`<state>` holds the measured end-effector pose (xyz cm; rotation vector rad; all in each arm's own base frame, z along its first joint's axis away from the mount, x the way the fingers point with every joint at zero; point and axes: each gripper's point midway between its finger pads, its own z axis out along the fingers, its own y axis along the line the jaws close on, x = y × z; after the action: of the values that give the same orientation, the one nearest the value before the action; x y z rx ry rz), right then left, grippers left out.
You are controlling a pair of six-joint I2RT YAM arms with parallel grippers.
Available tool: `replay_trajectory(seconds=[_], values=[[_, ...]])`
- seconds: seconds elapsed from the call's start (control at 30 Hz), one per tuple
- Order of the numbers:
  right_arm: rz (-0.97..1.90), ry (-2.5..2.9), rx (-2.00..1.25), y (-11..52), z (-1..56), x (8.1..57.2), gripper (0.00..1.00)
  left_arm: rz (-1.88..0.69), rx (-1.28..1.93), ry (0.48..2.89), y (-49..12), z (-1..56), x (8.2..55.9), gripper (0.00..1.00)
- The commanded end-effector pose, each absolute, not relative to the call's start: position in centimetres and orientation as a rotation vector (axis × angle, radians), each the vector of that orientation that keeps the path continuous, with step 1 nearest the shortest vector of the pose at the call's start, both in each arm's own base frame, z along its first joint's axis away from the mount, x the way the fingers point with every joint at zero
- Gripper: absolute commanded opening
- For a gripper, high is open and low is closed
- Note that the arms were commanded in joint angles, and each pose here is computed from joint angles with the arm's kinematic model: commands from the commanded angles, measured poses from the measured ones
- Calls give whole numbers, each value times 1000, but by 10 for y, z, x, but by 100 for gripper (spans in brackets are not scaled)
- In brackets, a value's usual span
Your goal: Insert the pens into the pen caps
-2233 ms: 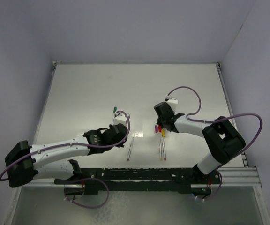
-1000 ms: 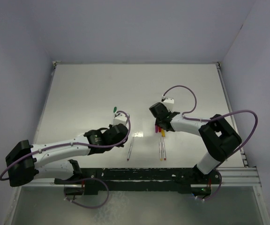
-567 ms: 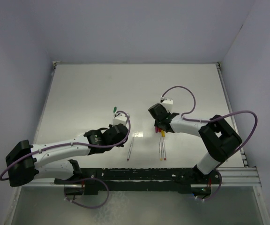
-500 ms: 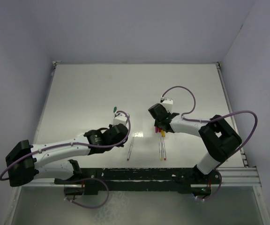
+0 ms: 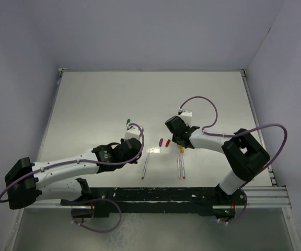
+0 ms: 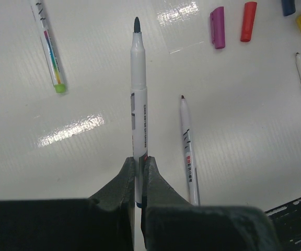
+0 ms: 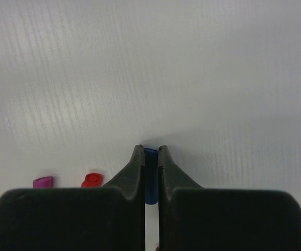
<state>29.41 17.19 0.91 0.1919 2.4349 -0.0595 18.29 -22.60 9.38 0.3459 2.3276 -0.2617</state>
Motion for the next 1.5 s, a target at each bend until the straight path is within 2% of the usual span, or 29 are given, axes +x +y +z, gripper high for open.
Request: replay_trajectory(seconds=[0.0, 0.27, 0.77, 1.1, 1.47], values=[[-307, 2781, 64, 126, -48, 207, 0, -292, 295, 2286, -227, 108, 187, 0], [-350, 2647, 56, 124, -16, 235, 0, -279, 301, 2291, -224, 104, 186, 0], [38, 2171, 0, 165, 122, 304, 0, -372, 355, 2216, -246, 107, 193, 0], [430, 1849, -79, 202, 187, 303, 0, -770, 462, 2012, -302, 139, 183, 0], [678, 1574, -79, 224, 242, 297, 0, -1121, 457, 1856, -340, 175, 163, 0]])
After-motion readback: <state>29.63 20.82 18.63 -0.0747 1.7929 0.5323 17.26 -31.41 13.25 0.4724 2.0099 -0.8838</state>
